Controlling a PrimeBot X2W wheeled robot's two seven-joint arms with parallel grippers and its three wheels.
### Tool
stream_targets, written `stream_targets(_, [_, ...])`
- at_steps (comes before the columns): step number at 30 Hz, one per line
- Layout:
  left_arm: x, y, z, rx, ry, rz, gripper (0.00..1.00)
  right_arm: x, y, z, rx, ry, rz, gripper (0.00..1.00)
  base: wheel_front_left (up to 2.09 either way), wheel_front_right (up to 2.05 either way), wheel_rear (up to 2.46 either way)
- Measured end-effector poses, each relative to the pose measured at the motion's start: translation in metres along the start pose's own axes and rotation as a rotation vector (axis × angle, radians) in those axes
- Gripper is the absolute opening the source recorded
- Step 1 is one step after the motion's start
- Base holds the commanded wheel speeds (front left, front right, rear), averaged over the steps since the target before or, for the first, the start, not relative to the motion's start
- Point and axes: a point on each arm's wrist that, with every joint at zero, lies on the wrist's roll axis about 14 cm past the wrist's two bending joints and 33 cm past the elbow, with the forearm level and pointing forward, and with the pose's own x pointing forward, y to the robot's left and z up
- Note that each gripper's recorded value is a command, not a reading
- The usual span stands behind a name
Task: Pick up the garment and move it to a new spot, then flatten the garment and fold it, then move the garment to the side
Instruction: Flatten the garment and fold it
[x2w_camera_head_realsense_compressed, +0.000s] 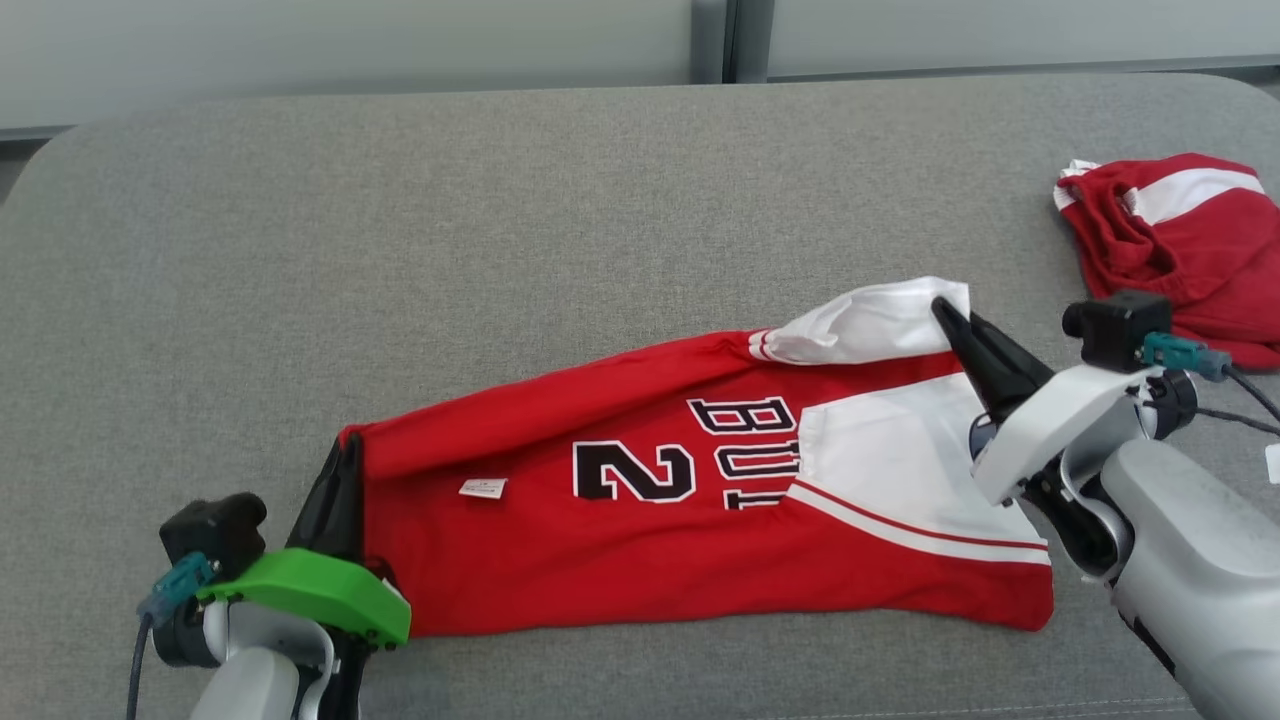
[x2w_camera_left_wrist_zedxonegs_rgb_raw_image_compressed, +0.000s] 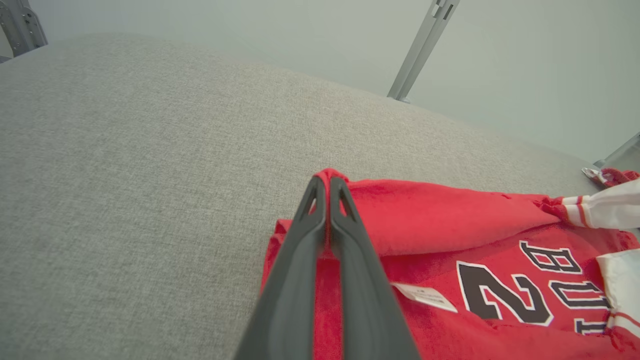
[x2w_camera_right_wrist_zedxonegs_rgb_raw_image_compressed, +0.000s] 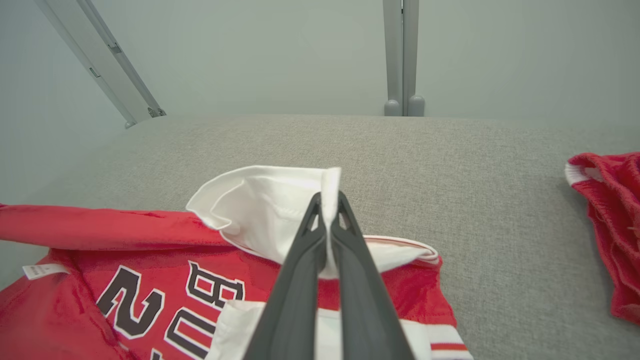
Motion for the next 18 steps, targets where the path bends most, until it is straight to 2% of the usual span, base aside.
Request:
stream_targets(8, [-0.027,0.008,-0.022,-0.024,0.053,0.041,0.00,-0.035,0.013,-0.022,0.025,0.033,0.006,0.00,0.00,0.00,0.00])
stream_targets(18, [-0.038,0.015,-0.038,-0.017,0.101,0.067,0.00,-0.058,0.026,-0.021,-0.021,0.016,0.042,0.00,0.00,0.00,0.00])
